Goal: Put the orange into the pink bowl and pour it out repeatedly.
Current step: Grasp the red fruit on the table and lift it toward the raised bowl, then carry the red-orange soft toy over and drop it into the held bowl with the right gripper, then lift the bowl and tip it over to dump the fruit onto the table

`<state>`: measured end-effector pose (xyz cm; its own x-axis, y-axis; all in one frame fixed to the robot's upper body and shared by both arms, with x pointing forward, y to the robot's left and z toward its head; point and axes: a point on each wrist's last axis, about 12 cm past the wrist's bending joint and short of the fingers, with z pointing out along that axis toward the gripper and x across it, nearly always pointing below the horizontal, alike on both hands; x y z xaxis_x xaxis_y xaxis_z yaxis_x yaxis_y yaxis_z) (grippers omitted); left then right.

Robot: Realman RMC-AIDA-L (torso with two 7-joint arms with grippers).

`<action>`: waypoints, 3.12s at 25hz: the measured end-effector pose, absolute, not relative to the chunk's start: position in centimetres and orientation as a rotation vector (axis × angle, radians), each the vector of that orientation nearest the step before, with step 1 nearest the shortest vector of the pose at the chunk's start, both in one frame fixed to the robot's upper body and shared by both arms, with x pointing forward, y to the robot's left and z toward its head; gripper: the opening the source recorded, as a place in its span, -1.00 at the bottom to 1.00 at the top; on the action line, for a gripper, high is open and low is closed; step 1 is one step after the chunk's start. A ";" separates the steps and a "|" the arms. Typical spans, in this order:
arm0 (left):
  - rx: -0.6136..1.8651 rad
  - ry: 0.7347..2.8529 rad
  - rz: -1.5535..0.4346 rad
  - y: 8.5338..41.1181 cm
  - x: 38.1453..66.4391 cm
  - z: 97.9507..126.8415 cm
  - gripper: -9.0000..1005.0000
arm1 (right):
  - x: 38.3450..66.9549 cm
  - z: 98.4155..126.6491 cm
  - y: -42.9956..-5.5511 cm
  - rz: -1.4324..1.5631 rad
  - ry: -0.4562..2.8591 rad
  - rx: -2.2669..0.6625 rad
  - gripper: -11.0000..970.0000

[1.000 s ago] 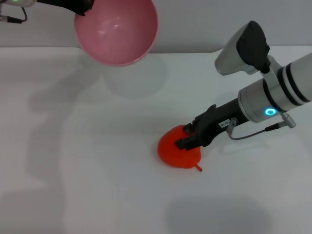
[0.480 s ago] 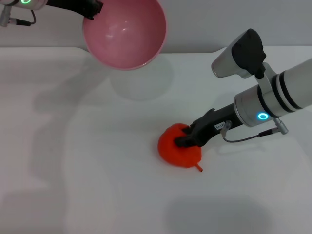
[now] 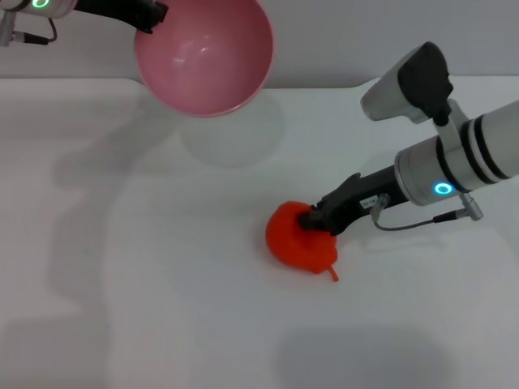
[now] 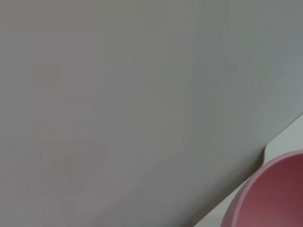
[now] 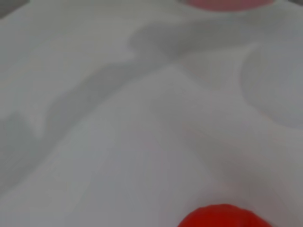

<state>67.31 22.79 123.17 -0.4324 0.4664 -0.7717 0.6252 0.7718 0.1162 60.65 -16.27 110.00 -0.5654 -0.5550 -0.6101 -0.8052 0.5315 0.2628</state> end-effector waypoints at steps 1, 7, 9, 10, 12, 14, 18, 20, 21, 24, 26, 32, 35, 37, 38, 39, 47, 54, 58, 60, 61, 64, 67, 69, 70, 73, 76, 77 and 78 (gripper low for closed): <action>0.810 2.106 -0.234 22.8 67.3 123.2 -0.90 | 60.7 110.2 -16.4 0.734 2.305 -1.098 -0.81; 0.808 2.107 -0.229 23.1 67.3 123.2 -0.90 | 60.7 111.9 -17.8 0.715 2.259 -1.001 -0.87; 0.809 2.107 -0.228 23.2 67.3 123.1 -0.90 | 60.6 112.8 -18.7 0.666 2.243 -0.968 -0.87; 0.809 2.108 -0.228 23.2 67.3 123.1 -0.90 | 60.6 113.4 -19.2 0.633 2.233 -0.952 -0.87; 0.810 2.112 -0.228 23.3 67.3 123.0 -0.90 | 60.6 114.7 -20.1 0.563 2.205 -0.920 -0.87; 0.810 2.116 -0.228 23.4 67.2 122.9 -0.90 | 60.6 116.1 -20.9 0.509 2.177 -0.883 -0.86; 0.814 2.120 -0.227 23.4 67.1 122.7 -0.90 | 60.4 119.3 -22.3 0.382 2.095 -0.821 -0.85; 0.816 2.121 -0.226 23.5 67.1 122.7 -0.90 | 60.0 121.2 -22.2 0.332 2.025 -0.830 -0.84; 0.817 2.121 -0.226 23.5 67.1 122.7 -0.90 | 59.9 122.0 -22.0 0.317 1.994 -0.836 -0.84; 0.823 2.124 -0.233 23.2 66.9 122.4 -0.90 | 59.3 124.6 -21.2 0.287 1.897 -0.863 -0.83; 0.836 2.129 -0.237 23.0 66.8 122.1 -0.90 | 58.9 126.1 -20.2 0.275 1.834 -0.896 -0.82; 0.942 2.171 -0.254 21.2 66.0 121.0 -0.90 | 57.5 128.8 -17.0 0.265 1.693 -1.017 -0.80; 0.971 2.180 -0.262 20.6 65.7 120.7 -0.90 | 57.3 129.1 -15.8 0.274 1.667 -1.060 -0.78; 0.988 2.185 -0.267 20.2 65.6 120.6 -0.90 | 57.3 128.8 -15.1 0.284 1.665 -1.089 -0.78; 0.996 2.186 -0.268 20.1 65.5 120.5 -0.90 | 57.4 128.6 -14.7 0.290 1.669 -1.103 -0.77; 1.003 2.188 -0.269 19.9 65.5 120.4 -0.90 | 57.5 128.3 -14.4 0.295 1.674 -1.116 -0.77; 1.062 2.197 -0.274 18.6 65.2 119.9 -0.90 | 58.4 126.0 -12.8 0.335 1.738 -1.172 -0.74; 1.078 2.196 -0.281 18.0 65.0 119.7 -0.90 | 58.7 125.3 -12.2 0.351 1.763 -1.202 -0.71; 1.095 2.190 -0.290 17.5 64.9 119.6 -0.90 | 58.6 125.4 -12.2 0.353 1.762 -1.200 -0.70; 1.095 2.190 -0.290 17.5 64.9 119.6 -0.90 | 58.6 125.4 -12.4 0.351 1.763 -1.194 -0.59; 1.096 2.185 -0.302 17.3 64.9 119.7 -0.90 | 58.6 125.4 -12.5 0.350 1.764 -1.188 -0.53; 1.097 2.183 -0.305 17.3 64.9 119.7 -0.90 | 58.7 125.4 -13.5 0.339 1.763 -1.130 -0.36; 1.069 2.165 -0.301 17.3 65.1 119.7 -0.90 | 58.9 125.1 -15.3 0.312 1.730 -1.022 -0.20; 1.051 2.156 -0.308 17.3 65.1 119.8 -0.90 | 59.0 124.2 -16.6 0.296 1.692 -0.966 -0.10; 1.051 2.156 -0.308 17.3 65.1 119.8 -0.90 | 59.1 123.7 -17.1 0.295 1.676 -0.947 -0.05; 0.999 2.113 -0.333 17.2 65.4 120.0 -0.90 | 59.1 121.5 -18.3 0.280 1.611 -0.893 0.00; 0.987 2.100 -0.329 17.1 65.5 119.9 -0.90 | 58.8 120.2 -19.4 0.249 1.525 -0.796 0.00; 0.980 2.080 -0.320 16.9 65.4 119.6 -0.90 | 58.6 119.9 -19.8 0.229 1.494 -0.763 0.00; 0.981 2.071 -0.312 16.7 65.4 119.3 -0.90 | 58.4 119.8 -20.2 0.226 1.467 -0.730 0.00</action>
<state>65.43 16.68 119.35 -0.3745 0.5370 -0.7559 0.7357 0.6682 0.1103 58.42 -20.16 119.75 0.1282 -0.2879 -0.9490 -0.5602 0.7686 -0.3088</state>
